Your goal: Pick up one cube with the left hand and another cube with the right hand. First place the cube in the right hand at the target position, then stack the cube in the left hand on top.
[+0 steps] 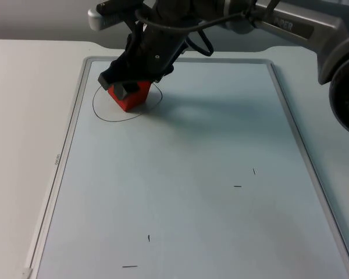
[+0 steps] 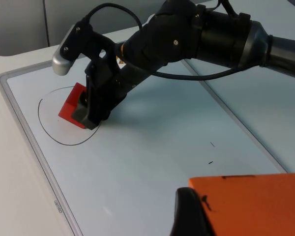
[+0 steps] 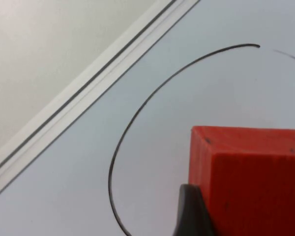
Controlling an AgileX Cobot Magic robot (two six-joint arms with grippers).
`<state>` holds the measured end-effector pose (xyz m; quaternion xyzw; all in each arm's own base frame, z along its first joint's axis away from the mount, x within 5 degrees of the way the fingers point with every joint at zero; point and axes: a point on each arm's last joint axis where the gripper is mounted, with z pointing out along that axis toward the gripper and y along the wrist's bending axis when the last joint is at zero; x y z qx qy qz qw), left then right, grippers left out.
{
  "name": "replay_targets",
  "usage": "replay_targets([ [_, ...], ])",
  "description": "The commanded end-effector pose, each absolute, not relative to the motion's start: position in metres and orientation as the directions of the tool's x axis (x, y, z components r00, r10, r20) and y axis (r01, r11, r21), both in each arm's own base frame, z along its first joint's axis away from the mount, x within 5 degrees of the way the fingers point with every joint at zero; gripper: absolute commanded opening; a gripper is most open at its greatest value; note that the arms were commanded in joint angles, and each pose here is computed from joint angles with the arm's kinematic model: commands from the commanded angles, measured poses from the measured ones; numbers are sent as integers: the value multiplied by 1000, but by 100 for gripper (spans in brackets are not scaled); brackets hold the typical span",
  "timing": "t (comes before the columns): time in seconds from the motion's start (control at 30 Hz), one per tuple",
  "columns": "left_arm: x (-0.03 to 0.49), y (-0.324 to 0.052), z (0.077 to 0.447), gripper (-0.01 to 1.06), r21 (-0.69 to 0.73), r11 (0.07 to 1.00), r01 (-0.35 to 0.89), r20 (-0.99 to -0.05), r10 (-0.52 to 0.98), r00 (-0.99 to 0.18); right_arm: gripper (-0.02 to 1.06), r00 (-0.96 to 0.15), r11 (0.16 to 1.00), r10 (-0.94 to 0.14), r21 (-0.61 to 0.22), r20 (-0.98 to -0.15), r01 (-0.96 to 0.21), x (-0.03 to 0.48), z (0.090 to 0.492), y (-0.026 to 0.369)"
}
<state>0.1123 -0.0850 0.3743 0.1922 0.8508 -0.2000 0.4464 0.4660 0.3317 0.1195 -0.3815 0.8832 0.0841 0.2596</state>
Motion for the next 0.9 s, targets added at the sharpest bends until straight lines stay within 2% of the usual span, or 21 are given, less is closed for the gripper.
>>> replay_targets([
  [0.0,111,-85,376,11,-172,841,513,-843,144,-519,0,-575,694,-630,-47,-521,-718,465,119,333],
  [0.03,111,-85,376,11,-172,841,513,-843,144,-519,2,-575,694,-630,-47,-521,-718,465,119,333],
  [0.07,111,-85,376,11,-172,841,513,-843,144,-519,9,-575,694,-630,-47,-521,-718,465,119,333],
  [0.1,111,-85,376,11,-172,841,513,-843,144,-519,9,-575,694,-630,-47,-521,-718,465,119,333],
  [0.27,111,-85,376,11,-172,841,513,-843,144,-519,45,-575,694,-630,-47,-521,-718,465,119,333],
  [0.37,111,-85,376,11,-172,841,513,-843,144,-519,50,-575,694,-630,-47,-521,-718,465,119,333],
  [0.87,111,-85,376,11,-172,841,513,-843,144,-519,50,-571,697,-616,-40,-543,-715,466,122,335],
])
